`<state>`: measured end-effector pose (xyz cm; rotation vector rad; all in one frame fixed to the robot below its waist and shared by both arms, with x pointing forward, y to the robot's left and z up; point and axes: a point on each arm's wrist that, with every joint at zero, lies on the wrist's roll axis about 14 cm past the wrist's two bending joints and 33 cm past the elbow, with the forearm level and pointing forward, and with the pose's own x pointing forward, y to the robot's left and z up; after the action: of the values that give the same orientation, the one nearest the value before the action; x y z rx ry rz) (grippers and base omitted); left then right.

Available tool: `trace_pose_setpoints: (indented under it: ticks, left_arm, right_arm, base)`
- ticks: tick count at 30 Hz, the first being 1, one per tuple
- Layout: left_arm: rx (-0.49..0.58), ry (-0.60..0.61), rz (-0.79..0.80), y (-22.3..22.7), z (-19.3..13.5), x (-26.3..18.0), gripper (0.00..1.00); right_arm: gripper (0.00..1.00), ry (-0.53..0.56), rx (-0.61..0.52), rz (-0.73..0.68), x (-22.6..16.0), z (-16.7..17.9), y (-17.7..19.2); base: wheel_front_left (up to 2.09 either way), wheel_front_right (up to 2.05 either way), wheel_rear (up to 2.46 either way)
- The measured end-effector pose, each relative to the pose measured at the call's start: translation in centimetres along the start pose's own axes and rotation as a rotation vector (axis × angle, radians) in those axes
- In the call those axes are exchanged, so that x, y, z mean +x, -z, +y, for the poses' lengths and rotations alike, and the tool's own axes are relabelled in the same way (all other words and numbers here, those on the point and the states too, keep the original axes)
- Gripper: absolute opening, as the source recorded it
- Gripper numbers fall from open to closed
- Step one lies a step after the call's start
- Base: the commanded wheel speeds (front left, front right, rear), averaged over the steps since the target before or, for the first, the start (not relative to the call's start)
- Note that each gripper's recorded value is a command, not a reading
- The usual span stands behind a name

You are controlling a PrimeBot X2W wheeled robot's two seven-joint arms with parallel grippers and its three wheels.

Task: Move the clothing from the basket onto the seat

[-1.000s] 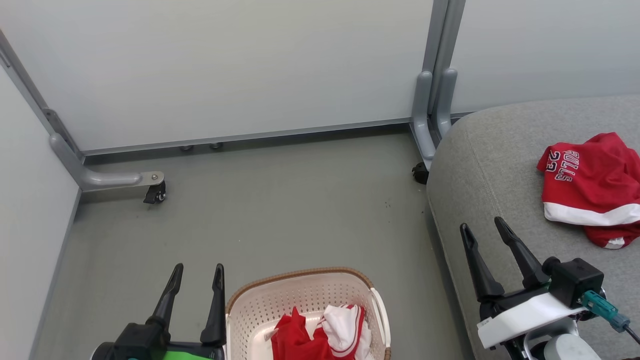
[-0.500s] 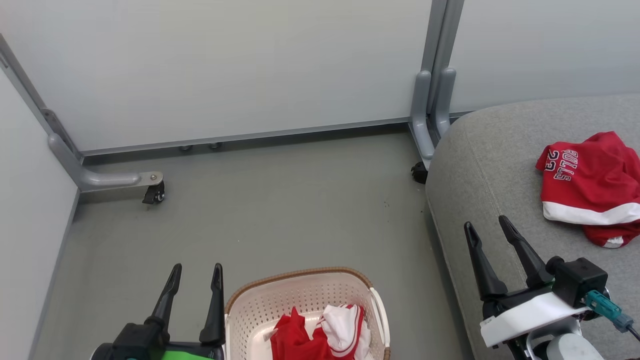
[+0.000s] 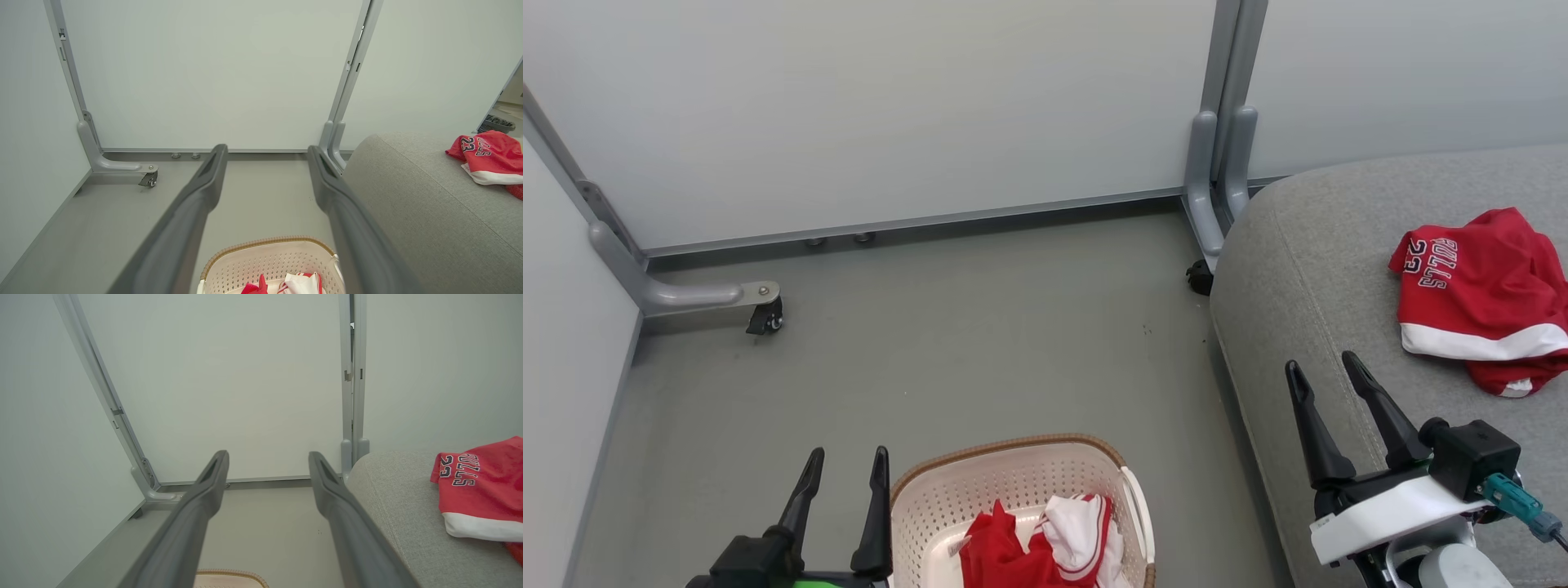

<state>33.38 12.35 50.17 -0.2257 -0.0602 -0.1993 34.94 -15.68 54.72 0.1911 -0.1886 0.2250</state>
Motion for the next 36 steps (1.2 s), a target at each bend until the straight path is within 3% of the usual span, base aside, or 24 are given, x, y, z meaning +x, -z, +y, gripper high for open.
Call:
trace_pose_setpoints:
  ticks: [10, 16, 28, 33, 36]
  left_arm:
    - [0.017, 0.029, 0.143, 4.4, -0.3, 0.6, 1.0]
    - [0.05, 0.095, 0.277, 8.7, -1.1, 3.9, 1.0]
    - [0.143, 0.251, 0.601, 20.5, -1.1, 8.9, 1.0]
    - [0.156, 0.269, 0.78, 26.4, 0.5, 8.7, 1.0]
    - [0.119, 0.218, 0.893, 29.7, 1.8, 8.2, 1.0]
  right_arm:
    - [1.0, 0.054, -0.002, 0.032, -0.1, -1.8, 1.0]
    - [1.0, 0.066, -0.014, 0.031, 2.1, -2.9, 1.3]
    - [1.0, 0.109, 0.048, 0.146, 6.5, -4.6, 7.7]
    - [1.0, 0.129, 0.061, 0.227, 6.9, -5.4, 11.4]
    - [1.0, 0.155, 0.071, 0.267, 6.7, -6.0, 13.3]
  base:
    - [0.0, 0.0, 0.0]
    - [0.0, 0.0, 0.0]
    - [0.0, 0.0, 0.0]
    - [0.0, 0.0, 0.0]
    - [0.0, 0.0, 0.0]
